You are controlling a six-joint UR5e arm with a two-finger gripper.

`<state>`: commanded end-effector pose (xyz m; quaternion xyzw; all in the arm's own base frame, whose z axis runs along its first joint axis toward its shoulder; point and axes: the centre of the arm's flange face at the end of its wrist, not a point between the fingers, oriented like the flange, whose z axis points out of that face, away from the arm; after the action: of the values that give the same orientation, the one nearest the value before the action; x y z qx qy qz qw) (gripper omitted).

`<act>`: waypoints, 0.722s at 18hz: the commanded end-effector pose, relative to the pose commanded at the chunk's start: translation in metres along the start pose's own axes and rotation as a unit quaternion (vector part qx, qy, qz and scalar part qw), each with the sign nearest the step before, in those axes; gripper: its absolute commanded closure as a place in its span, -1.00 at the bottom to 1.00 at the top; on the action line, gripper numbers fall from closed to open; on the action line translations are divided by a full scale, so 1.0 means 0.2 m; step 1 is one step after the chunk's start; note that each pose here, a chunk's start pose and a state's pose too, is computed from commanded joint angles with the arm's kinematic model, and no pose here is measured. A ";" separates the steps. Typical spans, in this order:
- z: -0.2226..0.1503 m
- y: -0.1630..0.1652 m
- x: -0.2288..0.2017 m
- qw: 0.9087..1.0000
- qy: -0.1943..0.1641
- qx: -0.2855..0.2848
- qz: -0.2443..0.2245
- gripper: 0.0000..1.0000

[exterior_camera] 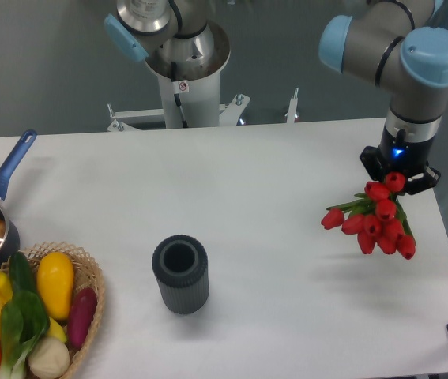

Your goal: Place the flowers on the table

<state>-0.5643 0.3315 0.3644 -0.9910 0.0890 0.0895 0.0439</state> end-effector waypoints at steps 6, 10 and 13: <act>0.04 0.00 0.01 1.000 0.004 -0.016 0.001 1.00; 0.13 -0.10 0.07 0.995 0.015 -0.092 0.033 1.00; 0.17 -0.11 0.07 0.995 0.022 -0.093 0.033 1.00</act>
<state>-0.5525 0.3533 0.3298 -0.9891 0.1137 0.0773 -0.0534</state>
